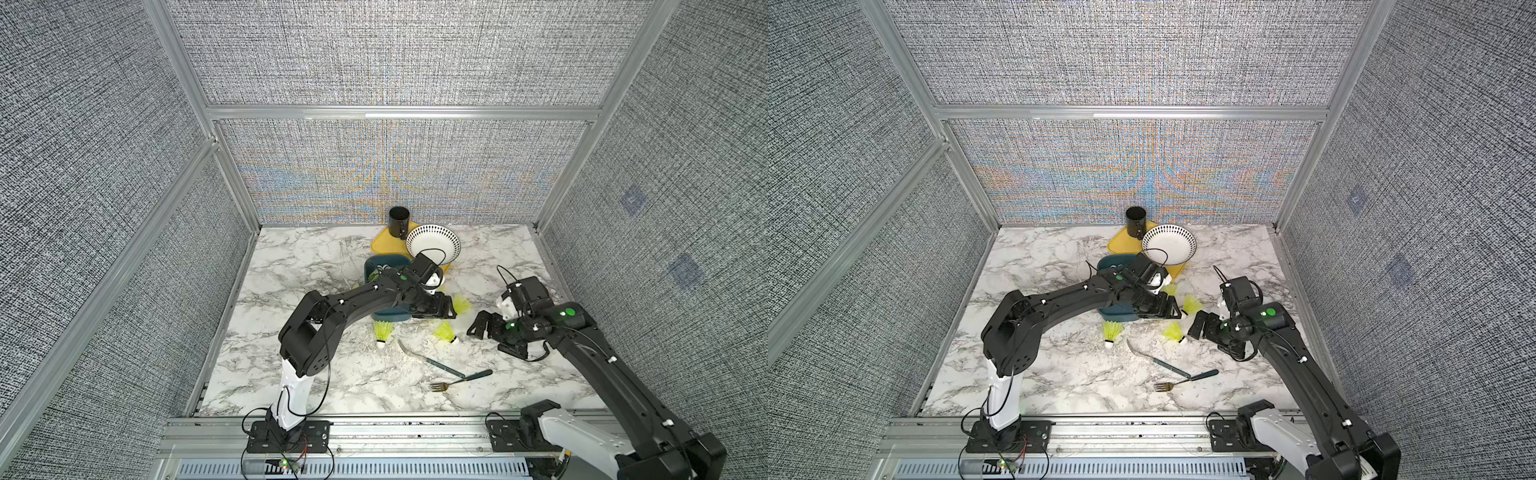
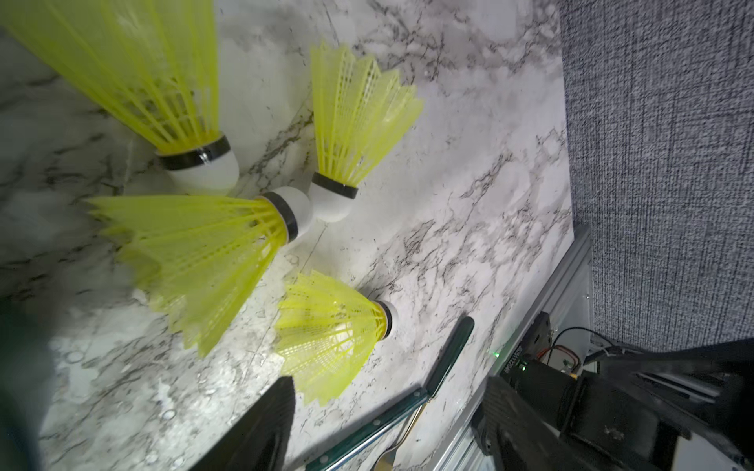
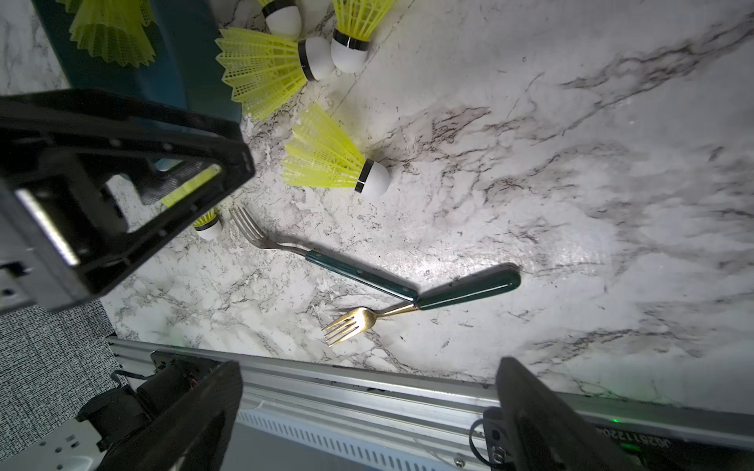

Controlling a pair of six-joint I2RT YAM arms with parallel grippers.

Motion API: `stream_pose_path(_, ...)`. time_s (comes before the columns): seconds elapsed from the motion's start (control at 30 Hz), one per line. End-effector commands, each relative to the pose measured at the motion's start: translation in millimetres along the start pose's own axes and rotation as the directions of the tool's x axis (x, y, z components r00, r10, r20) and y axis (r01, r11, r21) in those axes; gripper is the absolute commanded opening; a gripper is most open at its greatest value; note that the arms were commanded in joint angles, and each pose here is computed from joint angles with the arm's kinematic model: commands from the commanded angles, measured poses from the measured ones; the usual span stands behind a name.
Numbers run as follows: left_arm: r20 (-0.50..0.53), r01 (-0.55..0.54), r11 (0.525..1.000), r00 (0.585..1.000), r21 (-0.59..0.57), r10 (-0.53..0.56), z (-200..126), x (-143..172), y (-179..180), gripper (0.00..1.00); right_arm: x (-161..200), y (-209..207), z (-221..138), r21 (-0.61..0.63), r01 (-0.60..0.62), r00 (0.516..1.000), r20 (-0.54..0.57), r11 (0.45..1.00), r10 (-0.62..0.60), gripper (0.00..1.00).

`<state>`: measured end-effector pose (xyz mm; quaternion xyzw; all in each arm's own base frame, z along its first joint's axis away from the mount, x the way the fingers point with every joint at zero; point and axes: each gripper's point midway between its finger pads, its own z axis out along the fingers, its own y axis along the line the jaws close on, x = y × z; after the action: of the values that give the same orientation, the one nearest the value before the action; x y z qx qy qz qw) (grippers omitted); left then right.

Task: Put the shuttlecocks into the storage box
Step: Pick up the shuttlecock at the center of the board.

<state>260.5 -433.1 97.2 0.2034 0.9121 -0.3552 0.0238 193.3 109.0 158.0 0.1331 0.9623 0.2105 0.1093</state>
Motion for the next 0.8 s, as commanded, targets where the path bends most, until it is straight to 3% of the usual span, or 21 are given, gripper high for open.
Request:
stream_pose_path(0.0, -0.083, -0.029, 0.999, 0.996, 0.016, 0.030, 3.8, 14.1, 0.5, 0.76, -2.2, 6.0, -1.6, -0.063, 0.020, 0.999, 0.040, 0.998, -0.018, 0.99)
stream_pose_path(0.23, -0.122, -0.039, 0.999, 0.992, 0.012, 0.041, 11.1, 16.1, 4.2, 0.74, 0.5, 3.7, 5.8, -0.148, -0.027, 0.998, 0.043, 0.989, 0.034, 0.99)
stream_pose_path(0.53, -0.142, -0.052, 0.999, 0.989, -0.003, 0.051, 20.6, 15.3, 9.8, 0.67, -3.0, 7.8, 7.9, -0.165, -0.022, 0.999, 0.028, 0.986, 0.027, 0.99)
stream_pose_path(0.77, -0.145, -0.061, 0.998, 0.988, 0.011, 0.062, 30.5, 8.1, 5.9, 0.53, -1.9, 9.7, 10.7, -0.175, -0.021, 1.000, 0.012, 0.984, 0.024, 0.99)
